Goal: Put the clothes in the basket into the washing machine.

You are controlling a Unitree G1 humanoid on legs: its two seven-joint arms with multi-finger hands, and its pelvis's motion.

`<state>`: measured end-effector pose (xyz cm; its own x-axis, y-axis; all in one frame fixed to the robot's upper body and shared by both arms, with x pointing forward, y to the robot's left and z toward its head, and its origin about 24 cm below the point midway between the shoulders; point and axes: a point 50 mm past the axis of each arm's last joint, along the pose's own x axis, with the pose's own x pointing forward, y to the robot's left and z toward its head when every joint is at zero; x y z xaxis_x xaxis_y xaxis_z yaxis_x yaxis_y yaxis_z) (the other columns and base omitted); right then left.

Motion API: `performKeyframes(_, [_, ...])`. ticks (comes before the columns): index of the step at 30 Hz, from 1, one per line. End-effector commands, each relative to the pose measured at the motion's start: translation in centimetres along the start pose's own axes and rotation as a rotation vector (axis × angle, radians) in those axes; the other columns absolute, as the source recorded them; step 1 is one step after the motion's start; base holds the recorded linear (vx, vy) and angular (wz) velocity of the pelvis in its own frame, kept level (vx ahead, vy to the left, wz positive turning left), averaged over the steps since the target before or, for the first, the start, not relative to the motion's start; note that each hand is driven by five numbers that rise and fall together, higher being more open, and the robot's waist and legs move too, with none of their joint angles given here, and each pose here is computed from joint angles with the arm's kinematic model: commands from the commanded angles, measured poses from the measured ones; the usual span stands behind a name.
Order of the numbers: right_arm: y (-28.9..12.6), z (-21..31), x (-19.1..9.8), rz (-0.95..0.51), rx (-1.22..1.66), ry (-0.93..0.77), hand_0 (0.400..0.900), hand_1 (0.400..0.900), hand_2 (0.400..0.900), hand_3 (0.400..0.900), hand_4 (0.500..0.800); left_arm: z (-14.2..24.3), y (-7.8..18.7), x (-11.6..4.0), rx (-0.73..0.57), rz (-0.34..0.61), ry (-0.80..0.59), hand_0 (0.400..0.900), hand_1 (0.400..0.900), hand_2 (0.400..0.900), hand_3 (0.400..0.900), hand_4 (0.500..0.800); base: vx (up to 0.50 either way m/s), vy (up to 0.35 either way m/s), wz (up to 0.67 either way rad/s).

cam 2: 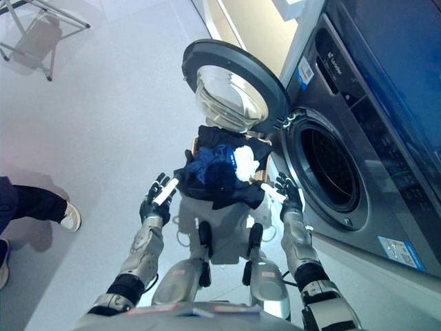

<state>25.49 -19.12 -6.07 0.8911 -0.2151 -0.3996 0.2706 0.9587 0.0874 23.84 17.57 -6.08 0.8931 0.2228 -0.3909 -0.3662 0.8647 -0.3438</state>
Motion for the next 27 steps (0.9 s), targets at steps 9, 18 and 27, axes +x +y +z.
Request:
performKeyframes(9, [1.3, 2.9, 0.2, 0.053, 0.003, -0.163, 0.900, 0.900, 0.900, 0.900, 0.800, 2.8, -1.1, 0.5, 0.079, -0.080, -0.158, 0.900, 0.900, 0.900, 0.900, 0.800, 0.000, 0.000, 0.00])
performKeyframes(18, [1.7, 3.6, 0.2, 0.073, -0.018, -0.197, 0.900, 0.900, 0.900, 0.900, 0.800, 3.2, -1.4, 0.6, 0.077, -0.091, -0.176, 0.900, 0.900, 0.900, 0.900, 0.800, 0.000, 0.000, 0.00])
performKeyframes(27, [3.6, 10.9, 0.7, 0.186, -0.411, -0.506, 0.900, 0.900, 0.900, 0.900, 0.800, 9.0, -4.0, 0.6, 0.066, -0.196, -0.417, 0.900, 0.900, 0.900, 0.900, 0.800, -0.130, -0.021, 0.10])
